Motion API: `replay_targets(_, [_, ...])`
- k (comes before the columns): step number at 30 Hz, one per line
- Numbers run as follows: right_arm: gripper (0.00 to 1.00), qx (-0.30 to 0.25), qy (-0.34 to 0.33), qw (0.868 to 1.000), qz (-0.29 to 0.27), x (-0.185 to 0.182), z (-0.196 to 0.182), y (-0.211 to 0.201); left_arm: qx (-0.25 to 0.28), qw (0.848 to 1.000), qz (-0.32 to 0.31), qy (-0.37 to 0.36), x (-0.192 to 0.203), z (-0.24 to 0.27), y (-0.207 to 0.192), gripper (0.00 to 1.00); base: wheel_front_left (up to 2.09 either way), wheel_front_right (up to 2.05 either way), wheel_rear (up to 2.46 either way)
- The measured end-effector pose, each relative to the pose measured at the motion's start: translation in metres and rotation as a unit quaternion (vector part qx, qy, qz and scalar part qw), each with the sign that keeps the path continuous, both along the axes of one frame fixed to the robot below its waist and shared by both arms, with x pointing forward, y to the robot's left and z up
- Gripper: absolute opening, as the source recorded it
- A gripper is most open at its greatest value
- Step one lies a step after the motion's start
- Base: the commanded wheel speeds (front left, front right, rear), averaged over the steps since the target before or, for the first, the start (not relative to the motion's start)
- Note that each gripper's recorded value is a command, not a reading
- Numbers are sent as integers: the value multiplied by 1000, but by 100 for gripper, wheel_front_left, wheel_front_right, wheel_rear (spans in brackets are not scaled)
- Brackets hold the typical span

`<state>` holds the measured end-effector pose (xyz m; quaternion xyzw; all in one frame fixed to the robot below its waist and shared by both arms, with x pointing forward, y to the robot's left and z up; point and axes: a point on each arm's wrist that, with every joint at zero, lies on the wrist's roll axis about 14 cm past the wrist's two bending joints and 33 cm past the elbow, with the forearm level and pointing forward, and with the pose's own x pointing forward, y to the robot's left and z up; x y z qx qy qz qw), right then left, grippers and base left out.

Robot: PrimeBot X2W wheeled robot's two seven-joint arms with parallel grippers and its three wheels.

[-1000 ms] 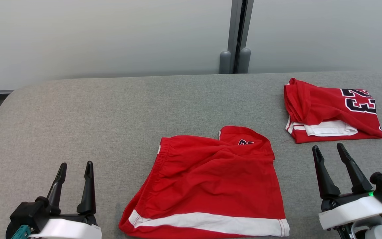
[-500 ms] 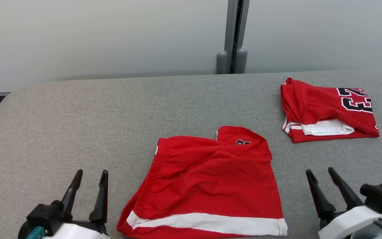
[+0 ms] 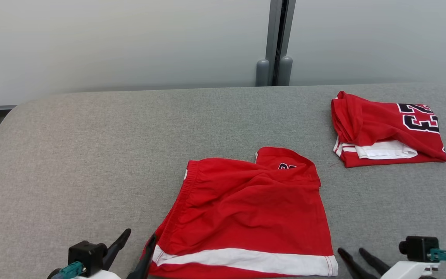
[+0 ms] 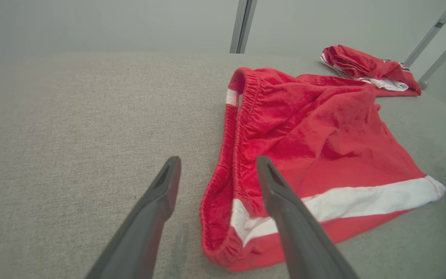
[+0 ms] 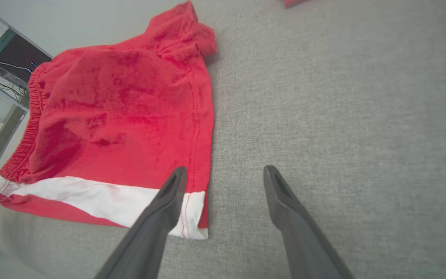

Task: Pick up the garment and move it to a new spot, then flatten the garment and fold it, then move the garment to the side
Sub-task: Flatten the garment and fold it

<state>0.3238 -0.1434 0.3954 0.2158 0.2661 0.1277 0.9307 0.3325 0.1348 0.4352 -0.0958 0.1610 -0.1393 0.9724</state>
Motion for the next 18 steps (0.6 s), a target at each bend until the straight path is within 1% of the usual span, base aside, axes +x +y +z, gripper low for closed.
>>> replay_targets(3, [100, 18, 31, 999, 17, -8, -6, 11, -4, 1000, -14, 17, -3, -1, -6, 100, 0, 0, 0])
replay_targets(7, [100, 26, 60, 997, 32, -16, -14, 16, -2, 998, -34, 52, -11, -11, -12, 100, 0, 0, 0])
replay_targets(10, [100, 28, 68, 996, 40, -17, -16, 21, -6, 997, -42, 71, -15, -16, -15, 100, 0, 0, 0])
replay_targets(13, [100, 31, 74, 996, 49, -17, -18, 27, 4, 993, -56, 100, -20, -26, -15, 100, 0, 0, 0])
replay_targets(18, [100, 36, 85, 994, 62, -19, -21, 36, 8, 990, -71, 118, -20, -31, -19, 100, 0, 0, 0])
